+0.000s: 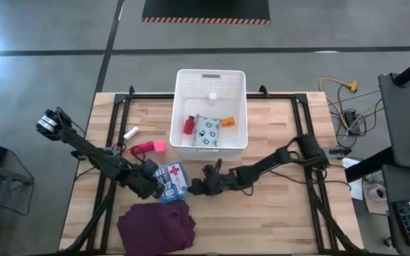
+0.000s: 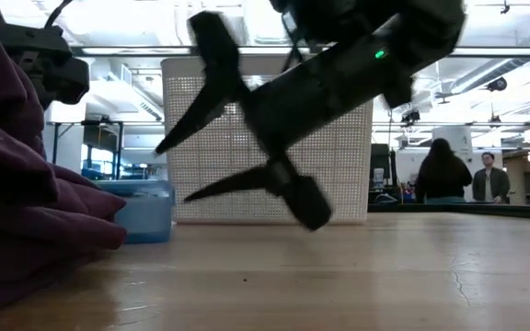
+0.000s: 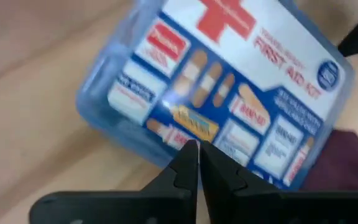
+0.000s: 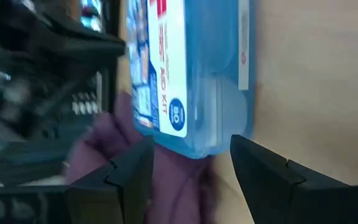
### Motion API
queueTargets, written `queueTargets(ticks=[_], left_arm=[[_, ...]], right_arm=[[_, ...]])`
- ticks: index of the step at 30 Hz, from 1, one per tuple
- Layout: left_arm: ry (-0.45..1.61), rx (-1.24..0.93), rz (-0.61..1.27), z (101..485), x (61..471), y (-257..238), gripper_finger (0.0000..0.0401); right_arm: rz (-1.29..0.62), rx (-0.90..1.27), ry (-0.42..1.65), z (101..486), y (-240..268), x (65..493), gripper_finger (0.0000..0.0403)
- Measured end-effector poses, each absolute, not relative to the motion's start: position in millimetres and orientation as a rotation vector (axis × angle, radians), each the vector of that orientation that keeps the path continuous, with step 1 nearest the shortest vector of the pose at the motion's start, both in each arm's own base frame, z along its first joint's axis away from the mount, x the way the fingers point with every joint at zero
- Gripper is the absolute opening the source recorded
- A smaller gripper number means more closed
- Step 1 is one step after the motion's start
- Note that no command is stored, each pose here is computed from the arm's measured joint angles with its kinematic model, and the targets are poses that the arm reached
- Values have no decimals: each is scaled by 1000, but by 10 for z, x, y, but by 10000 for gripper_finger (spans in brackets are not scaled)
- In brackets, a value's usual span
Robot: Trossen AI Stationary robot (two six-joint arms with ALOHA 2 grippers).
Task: Pick & place medical supplies in basket/bin
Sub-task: Put the blue first aid kit into the white bin
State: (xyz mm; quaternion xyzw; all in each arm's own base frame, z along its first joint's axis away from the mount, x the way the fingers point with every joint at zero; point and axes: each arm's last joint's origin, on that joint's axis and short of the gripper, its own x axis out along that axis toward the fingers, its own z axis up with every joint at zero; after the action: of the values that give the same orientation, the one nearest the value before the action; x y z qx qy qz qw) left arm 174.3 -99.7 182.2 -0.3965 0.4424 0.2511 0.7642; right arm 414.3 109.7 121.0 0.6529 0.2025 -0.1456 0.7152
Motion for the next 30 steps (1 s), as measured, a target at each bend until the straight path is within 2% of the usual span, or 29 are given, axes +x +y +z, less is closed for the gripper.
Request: queueTargets(ticks=[9,15,21,24,28,30], left_arm=[[1037,-879,546,1756,1751,-1029,0],[1185,-876,503,1573,1726,-1134,0],[1186,-925,472,1478,1743,-1186,0],[1184,-934,471,1471,1761,-1182,0],[1182,-935,479,1460,1763,-1164,0],[1177,-935,485,1455,1764,-1151,0]], right_arm=[[-229,1401,540,1094,1084,4521,203],[-289,1345,577,1144,1055,4446,203],[-320,1347,595,1147,997,4412,203],[-285,1308,568,1289,1008,4423,203],[-216,1154,476,1730,985,4486,203],[-226,1098,488,1816,940,4524,203]])
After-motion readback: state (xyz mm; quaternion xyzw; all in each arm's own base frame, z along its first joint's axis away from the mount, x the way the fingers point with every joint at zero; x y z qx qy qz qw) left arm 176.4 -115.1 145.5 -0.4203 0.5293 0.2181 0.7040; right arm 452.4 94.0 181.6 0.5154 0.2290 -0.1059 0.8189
